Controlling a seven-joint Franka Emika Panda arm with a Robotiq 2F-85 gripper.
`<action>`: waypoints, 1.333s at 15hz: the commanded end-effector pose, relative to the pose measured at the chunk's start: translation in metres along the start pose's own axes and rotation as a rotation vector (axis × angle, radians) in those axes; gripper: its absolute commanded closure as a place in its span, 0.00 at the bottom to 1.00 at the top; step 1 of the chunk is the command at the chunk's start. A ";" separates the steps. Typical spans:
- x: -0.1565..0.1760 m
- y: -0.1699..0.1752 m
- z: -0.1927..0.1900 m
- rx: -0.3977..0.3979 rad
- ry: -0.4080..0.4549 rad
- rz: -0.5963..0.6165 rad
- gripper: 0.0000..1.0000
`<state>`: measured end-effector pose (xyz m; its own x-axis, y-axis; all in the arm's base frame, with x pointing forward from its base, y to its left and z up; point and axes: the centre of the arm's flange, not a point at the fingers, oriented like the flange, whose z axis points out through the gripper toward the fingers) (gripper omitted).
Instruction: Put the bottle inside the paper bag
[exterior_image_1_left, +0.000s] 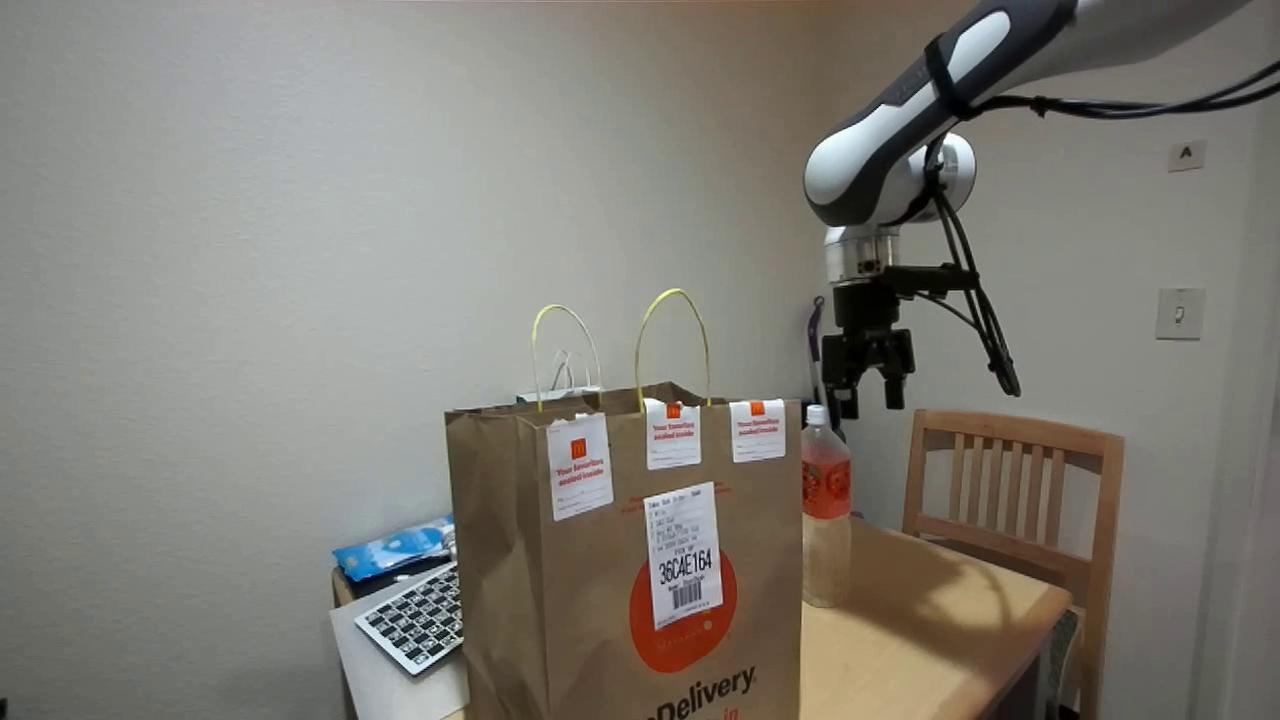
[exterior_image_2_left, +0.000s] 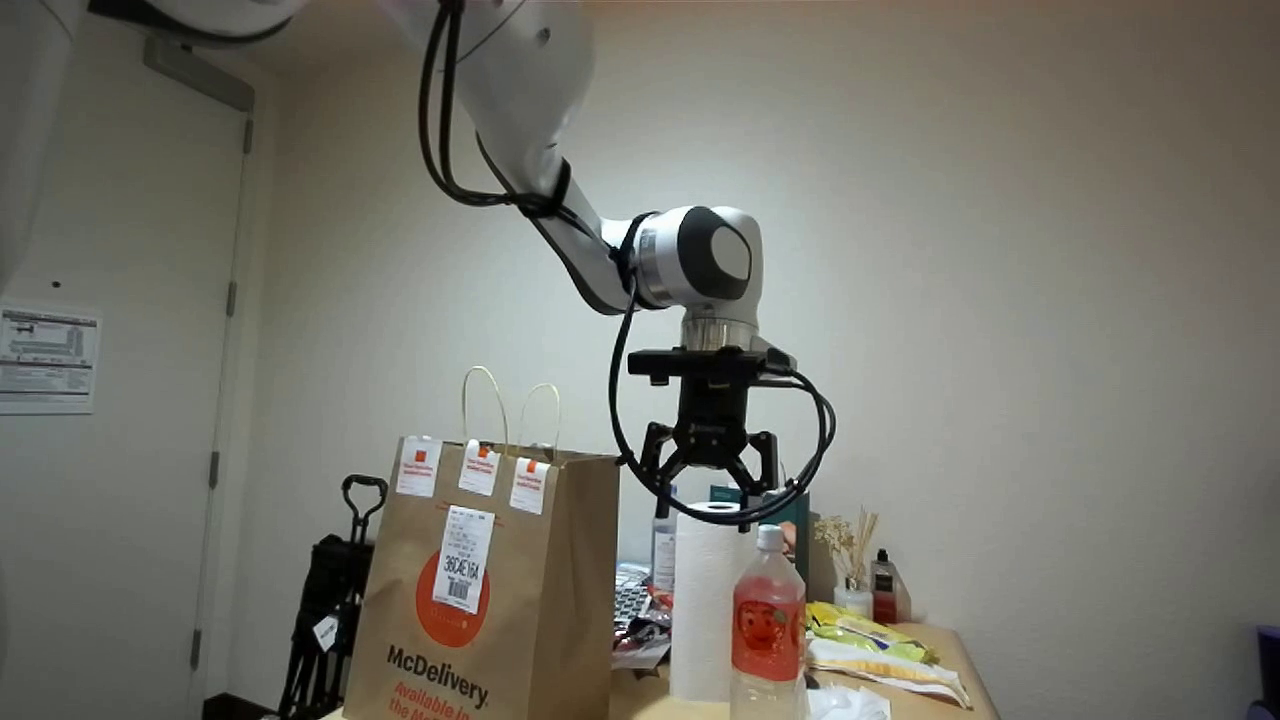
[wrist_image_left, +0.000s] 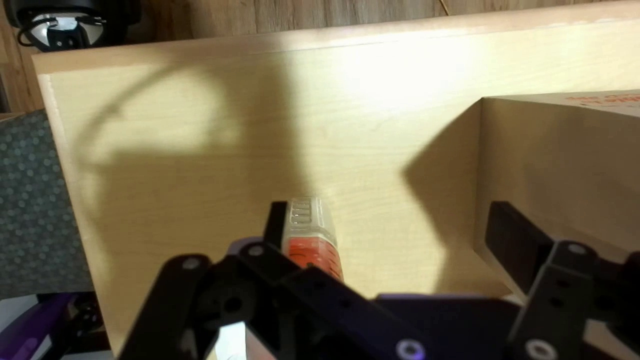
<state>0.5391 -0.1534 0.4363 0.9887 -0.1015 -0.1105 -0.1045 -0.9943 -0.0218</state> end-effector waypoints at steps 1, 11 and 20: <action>0.000 0.000 -0.001 0.000 0.002 0.001 0.00; 0.083 0.047 0.020 -0.028 0.027 0.043 0.00; 0.093 0.045 0.032 -0.008 0.037 -0.021 0.00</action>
<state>0.6092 -0.1988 0.4006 0.9874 -0.1298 -0.0908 -0.1287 -0.9915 0.0174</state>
